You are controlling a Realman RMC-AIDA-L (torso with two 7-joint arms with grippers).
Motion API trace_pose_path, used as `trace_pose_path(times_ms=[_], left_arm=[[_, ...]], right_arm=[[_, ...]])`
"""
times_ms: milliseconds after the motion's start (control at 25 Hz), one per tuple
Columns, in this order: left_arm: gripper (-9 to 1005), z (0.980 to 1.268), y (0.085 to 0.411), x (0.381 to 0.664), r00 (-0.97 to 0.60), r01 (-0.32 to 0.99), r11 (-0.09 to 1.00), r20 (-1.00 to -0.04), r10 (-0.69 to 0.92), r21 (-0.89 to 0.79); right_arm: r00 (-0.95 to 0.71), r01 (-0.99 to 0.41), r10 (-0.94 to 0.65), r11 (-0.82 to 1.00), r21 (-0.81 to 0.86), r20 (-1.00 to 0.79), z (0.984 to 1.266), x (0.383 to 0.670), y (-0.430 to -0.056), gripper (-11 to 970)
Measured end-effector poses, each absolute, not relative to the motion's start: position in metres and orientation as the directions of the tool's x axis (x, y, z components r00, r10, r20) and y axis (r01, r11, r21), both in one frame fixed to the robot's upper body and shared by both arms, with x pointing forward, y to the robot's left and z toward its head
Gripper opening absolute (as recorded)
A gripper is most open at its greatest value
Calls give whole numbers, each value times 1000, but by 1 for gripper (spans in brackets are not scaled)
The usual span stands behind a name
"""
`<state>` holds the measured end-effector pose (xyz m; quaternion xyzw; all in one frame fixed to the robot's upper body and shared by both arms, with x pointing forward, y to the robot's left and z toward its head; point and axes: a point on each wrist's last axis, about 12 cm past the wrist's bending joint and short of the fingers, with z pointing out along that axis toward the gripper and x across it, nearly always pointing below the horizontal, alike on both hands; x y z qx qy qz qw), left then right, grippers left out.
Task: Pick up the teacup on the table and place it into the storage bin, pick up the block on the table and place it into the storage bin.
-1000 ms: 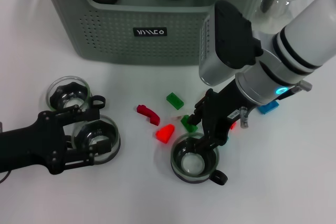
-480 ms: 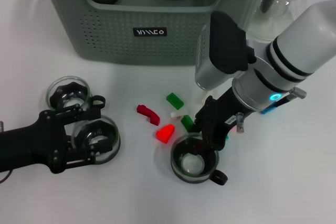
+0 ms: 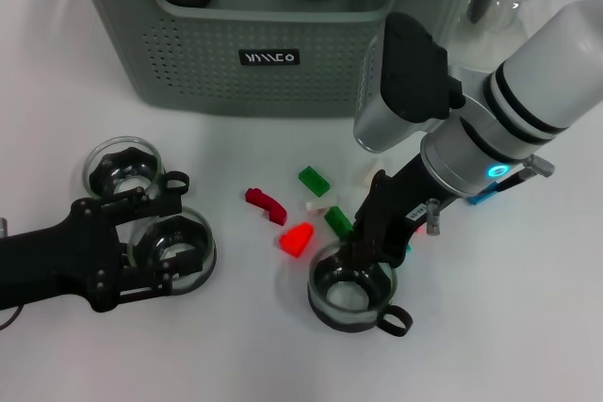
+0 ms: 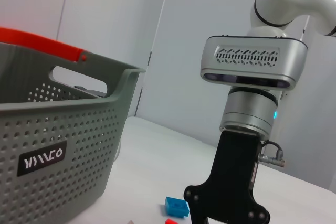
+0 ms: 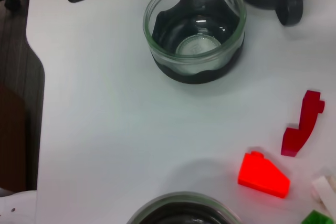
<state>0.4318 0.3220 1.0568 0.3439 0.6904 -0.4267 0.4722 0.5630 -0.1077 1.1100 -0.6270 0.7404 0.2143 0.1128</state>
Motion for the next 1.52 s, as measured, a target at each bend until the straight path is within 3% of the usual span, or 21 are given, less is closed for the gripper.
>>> trace_pose_path(times_ms=[120, 280, 440, 640, 800, 1040, 1240, 1520], left_arm=[[764, 1057, 322, 432, -317, 878, 399, -946, 72, -264], [764, 1057, 322, 432, -317, 878, 399, -946, 71, -264], [764, 1057, 322, 432, -317, 878, 400, -946, 71, -264], [764, 1057, 322, 433, -316, 877, 401, -946, 70, -263], [763, 1058, 321, 435, -312, 879, 399, -947, 69, -261], [763, 1058, 317, 438, -309, 881, 395, -949, 67, -260], [763, 1058, 315, 441, -310, 883, 387, -949, 61, -264], [763, 1058, 314, 441, -311, 884, 384, -949, 58, -266]], right_arm=[[-201, -974, -873, 129, 187, -444, 1115, 564, -110, 78], [-257, -962, -805, 159, 223, -535, 1146, 573, -126, 66], [-286, -958, -599, 202, 204, -748, 1202, 581, -159, 65], [-163, -938, -256, 341, 69, -953, 1264, 587, -197, 78], [-91, -867, -174, 498, -8, -980, 1284, 607, -190, 89], [-186, -759, -290, 649, -50, -939, 1275, 658, -130, 104], [-330, -663, -401, 743, -92, -855, 1242, 700, -88, 117], [-400, -630, -553, 745, -219, -731, 1204, 713, -71, 136]])
